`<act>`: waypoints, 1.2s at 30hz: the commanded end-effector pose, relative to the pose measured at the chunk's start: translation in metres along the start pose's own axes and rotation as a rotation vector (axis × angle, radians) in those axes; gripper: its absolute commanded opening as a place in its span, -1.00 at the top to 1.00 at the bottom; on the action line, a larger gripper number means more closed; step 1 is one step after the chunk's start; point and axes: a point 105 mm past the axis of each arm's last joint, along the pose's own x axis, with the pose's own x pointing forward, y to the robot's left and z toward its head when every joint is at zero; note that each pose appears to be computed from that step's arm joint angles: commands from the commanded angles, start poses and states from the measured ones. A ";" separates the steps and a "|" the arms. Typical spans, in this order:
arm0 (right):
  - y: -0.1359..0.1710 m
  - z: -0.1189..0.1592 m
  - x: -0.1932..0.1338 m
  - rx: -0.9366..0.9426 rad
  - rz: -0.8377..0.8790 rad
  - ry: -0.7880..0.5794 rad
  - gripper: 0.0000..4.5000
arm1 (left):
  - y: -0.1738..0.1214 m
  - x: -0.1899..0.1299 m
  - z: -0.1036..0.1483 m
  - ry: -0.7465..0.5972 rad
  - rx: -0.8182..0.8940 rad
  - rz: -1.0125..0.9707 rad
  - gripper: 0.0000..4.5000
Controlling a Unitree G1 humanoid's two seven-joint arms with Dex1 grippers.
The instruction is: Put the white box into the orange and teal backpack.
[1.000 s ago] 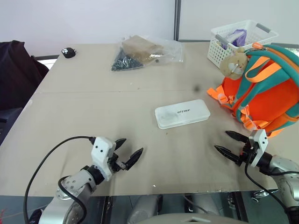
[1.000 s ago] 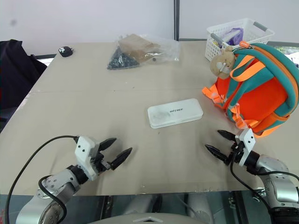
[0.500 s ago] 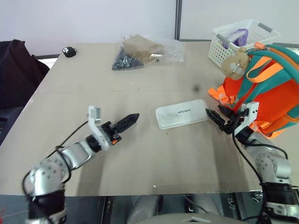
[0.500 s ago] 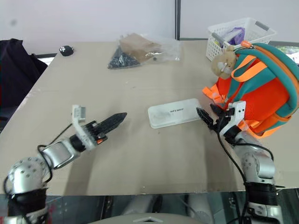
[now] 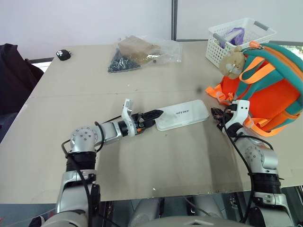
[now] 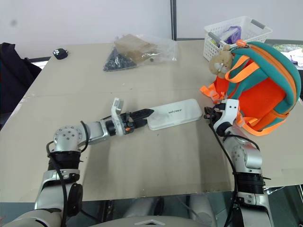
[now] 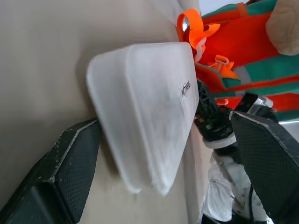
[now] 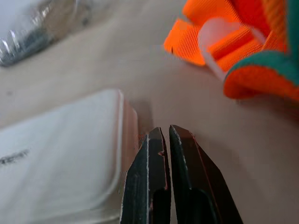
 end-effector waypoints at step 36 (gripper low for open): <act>0.067 0.005 -0.045 -0.264 0.400 -0.212 1.00 | 0.024 -0.006 0.001 -0.082 -0.016 0.105 -0.13</act>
